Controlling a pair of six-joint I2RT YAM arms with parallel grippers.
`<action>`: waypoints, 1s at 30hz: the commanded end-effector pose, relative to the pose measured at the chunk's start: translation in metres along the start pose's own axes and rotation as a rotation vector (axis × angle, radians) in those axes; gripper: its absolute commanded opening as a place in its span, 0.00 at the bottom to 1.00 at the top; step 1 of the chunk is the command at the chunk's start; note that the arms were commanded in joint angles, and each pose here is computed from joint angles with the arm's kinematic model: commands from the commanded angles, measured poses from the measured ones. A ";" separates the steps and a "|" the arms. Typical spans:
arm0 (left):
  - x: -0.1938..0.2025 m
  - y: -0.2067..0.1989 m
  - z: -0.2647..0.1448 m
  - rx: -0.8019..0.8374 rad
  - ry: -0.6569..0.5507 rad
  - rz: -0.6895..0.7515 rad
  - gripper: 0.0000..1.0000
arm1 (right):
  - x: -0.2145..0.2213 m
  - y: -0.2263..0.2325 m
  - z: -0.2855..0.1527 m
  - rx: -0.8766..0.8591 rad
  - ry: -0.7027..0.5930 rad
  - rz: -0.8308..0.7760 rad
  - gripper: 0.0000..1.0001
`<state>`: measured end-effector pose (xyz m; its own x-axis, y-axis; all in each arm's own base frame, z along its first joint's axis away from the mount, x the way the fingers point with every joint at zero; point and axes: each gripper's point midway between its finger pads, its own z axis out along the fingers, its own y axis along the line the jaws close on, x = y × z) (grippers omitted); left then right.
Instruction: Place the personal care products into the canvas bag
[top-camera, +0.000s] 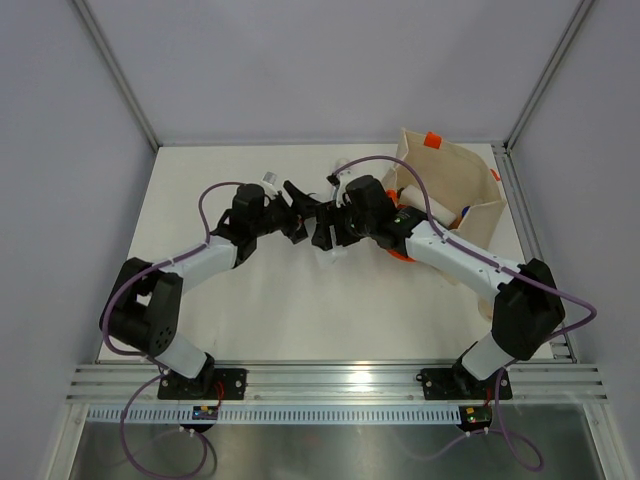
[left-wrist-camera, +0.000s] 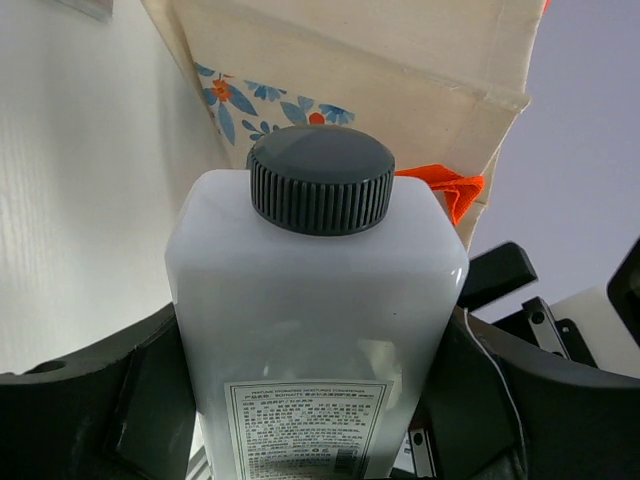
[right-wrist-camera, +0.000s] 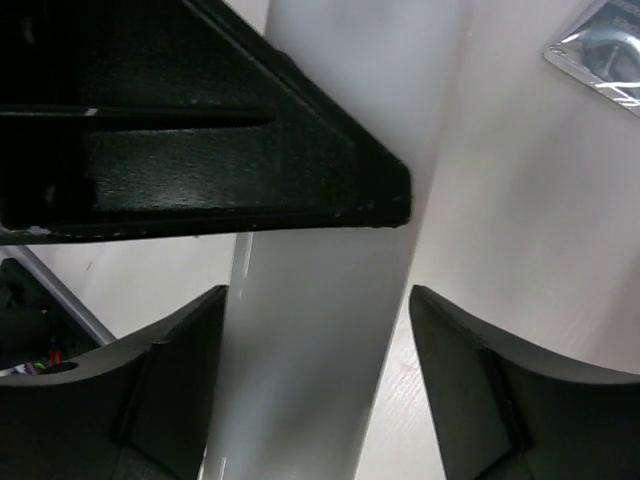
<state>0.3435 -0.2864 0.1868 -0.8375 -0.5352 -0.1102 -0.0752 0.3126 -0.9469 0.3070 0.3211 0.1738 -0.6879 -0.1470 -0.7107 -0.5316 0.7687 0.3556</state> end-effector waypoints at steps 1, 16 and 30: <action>-0.004 -0.087 -0.010 0.277 -0.004 0.073 0.00 | -0.022 0.017 -0.005 -0.061 -0.070 -0.059 0.71; 0.014 -0.109 -0.026 0.318 0.056 0.185 0.99 | -0.061 0.013 -0.062 -0.337 -0.036 -0.157 0.00; -0.006 -0.104 -0.066 0.075 -0.088 0.460 0.99 | -0.102 0.016 -0.121 -0.406 -0.160 -0.279 0.00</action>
<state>0.3183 -0.2789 0.2783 -0.8019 -0.4221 -0.4228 0.2390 0.4220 -0.8745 0.3115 0.2797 0.2460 -0.5868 -0.2784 -0.7604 -0.7687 0.4866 0.4151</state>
